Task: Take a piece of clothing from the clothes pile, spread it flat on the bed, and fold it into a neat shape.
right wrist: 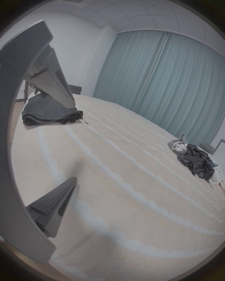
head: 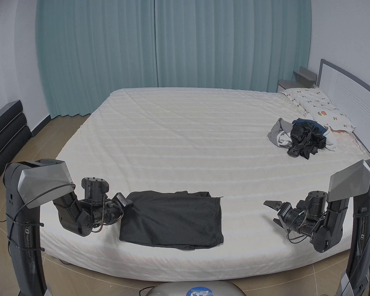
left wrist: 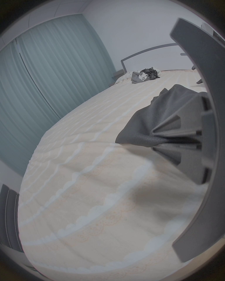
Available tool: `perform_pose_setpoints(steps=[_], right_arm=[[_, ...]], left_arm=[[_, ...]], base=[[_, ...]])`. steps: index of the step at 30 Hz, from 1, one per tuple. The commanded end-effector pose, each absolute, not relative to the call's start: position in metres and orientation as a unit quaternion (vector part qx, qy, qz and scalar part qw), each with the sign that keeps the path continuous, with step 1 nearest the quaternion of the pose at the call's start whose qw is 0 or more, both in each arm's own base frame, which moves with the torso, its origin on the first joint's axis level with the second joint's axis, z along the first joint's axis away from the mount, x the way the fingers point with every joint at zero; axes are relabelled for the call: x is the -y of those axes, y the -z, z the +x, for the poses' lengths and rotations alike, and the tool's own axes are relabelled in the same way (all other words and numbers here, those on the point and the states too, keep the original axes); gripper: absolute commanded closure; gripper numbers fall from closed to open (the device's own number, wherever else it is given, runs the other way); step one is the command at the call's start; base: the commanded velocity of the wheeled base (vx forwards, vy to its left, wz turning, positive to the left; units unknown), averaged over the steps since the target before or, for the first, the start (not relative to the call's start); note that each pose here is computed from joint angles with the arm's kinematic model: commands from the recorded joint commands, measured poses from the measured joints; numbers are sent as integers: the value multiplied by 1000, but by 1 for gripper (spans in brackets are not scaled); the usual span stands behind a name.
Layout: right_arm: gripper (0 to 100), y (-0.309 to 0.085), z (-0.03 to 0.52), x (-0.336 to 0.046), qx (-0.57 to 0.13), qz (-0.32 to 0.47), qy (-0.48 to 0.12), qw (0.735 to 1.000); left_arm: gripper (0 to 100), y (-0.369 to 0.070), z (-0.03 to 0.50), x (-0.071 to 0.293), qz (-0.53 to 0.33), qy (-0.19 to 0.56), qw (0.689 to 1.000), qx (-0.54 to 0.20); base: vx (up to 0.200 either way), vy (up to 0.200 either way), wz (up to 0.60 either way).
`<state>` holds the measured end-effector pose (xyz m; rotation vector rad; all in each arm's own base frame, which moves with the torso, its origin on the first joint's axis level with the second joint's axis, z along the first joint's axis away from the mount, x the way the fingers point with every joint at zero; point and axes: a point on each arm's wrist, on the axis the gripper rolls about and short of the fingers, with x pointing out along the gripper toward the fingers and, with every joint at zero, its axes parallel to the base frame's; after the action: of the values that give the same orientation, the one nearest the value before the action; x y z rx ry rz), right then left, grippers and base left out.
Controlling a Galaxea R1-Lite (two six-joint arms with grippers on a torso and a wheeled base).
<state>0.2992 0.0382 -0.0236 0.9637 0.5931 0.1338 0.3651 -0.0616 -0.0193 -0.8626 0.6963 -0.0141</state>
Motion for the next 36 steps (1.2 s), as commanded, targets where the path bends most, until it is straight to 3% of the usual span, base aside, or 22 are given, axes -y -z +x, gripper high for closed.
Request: perform_pose_setpoints(steps=[1,5,10,15,21,28,33,34,36], right_arm=[[0,23,300,-38,-276,456,-66,843],[0,23,300,-38,-276,457,-66,843],[0,20,301,-38,-269,456,-67,845],[0,-11,310,-33,-192,418,-58,886],[0,-52,304,-29,-130,408,-79,900],[0,-120,252,-24,-37,313,-120,941],[0,-136,234,-23,-13,292,-130,948],[0,-165,192,-20,4,273,-150,950],[0,-175,170,-19,2,269,-156,951]], left_arm=[[0,20,359,61,-400,-14,856,-328],[0,20,361,60,-388,-50,868,-306],[0,3,361,55,-398,-45,873,-279],[0,-59,350,37,-411,-29,888,-204],[0,-105,331,27,-389,-9,910,-144],[0,-156,272,21,-359,15,930,-80],[0,-169,251,20,-348,23,935,-60],[0,-189,205,16,-308,36,951,-13],[0,-191,186,14,-286,24,958,2]], base=[[0,0,0],[0,0,0],[0,0,0],[0,0,0],[0,0,0],[0,0,0],[0,0,0],[0,0,0],[0,0,0]])
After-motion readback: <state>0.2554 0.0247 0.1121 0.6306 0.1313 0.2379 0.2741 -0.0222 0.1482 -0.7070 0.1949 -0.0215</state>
